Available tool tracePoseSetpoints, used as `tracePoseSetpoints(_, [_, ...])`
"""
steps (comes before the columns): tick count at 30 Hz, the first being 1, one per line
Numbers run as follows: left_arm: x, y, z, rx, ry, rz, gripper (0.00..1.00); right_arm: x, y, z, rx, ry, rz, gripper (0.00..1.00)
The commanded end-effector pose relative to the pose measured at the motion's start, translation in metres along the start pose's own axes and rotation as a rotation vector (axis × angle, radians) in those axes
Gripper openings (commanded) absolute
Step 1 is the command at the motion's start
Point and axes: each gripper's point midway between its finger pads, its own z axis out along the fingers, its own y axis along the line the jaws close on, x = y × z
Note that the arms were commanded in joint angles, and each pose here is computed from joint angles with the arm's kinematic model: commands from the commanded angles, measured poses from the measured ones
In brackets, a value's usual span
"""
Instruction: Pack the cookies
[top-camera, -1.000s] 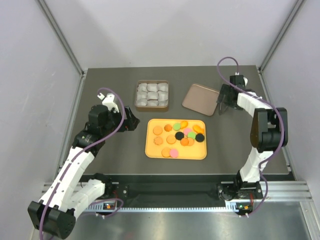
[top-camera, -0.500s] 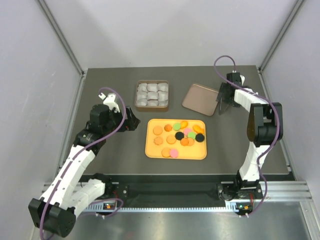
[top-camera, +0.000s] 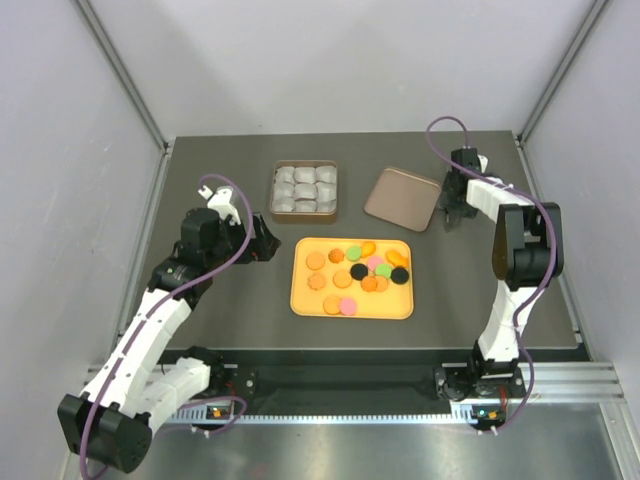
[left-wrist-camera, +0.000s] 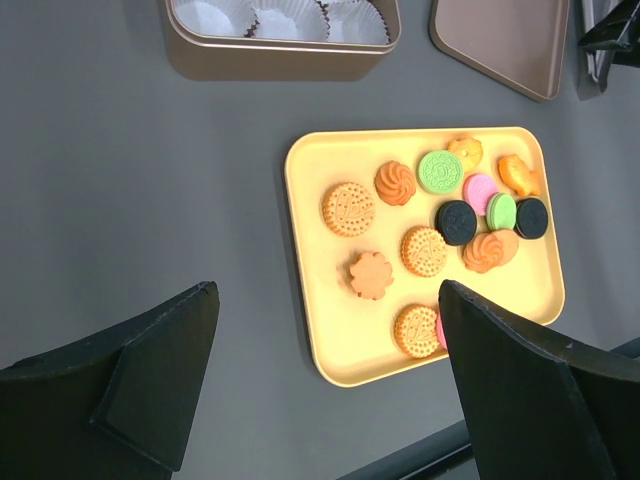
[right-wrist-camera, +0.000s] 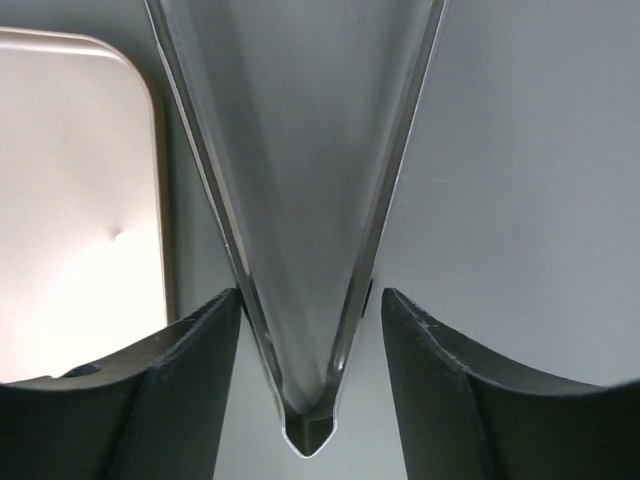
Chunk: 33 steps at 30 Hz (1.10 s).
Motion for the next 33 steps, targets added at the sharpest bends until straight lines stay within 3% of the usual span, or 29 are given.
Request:
tracePoseSetpoints(1, [-0.002, -0.003, 0.001, 0.018, -0.007, 0.019, 0.96, -0.015, -0.001, -0.01, 0.021, -0.05, -0.018, 0.54])
tracePoseSetpoints(11, [-0.001, -0.004, 0.0, 0.026, -0.006, 0.018, 0.96, 0.009, -0.005, -0.013, 0.004, -0.011, -0.03, 0.37])
tracePoseSetpoints(17, [0.0, -0.005, 0.0, 0.033, 0.001, 0.017, 0.96, 0.025, -0.013, -0.032, -0.01, -0.015, -0.014, 0.37])
tracePoseSetpoints(22, [0.003, -0.005, 0.001, 0.038, 0.011, 0.012, 0.96, 0.027, -0.018, -0.037, -0.005, -0.026, -0.022, 0.52])
tracePoseSetpoints(33, [0.002, -0.004, 0.001, 0.029, 0.004, 0.013, 0.96, 0.015, -0.019, -0.011, -0.026, 0.009, -0.007, 0.61])
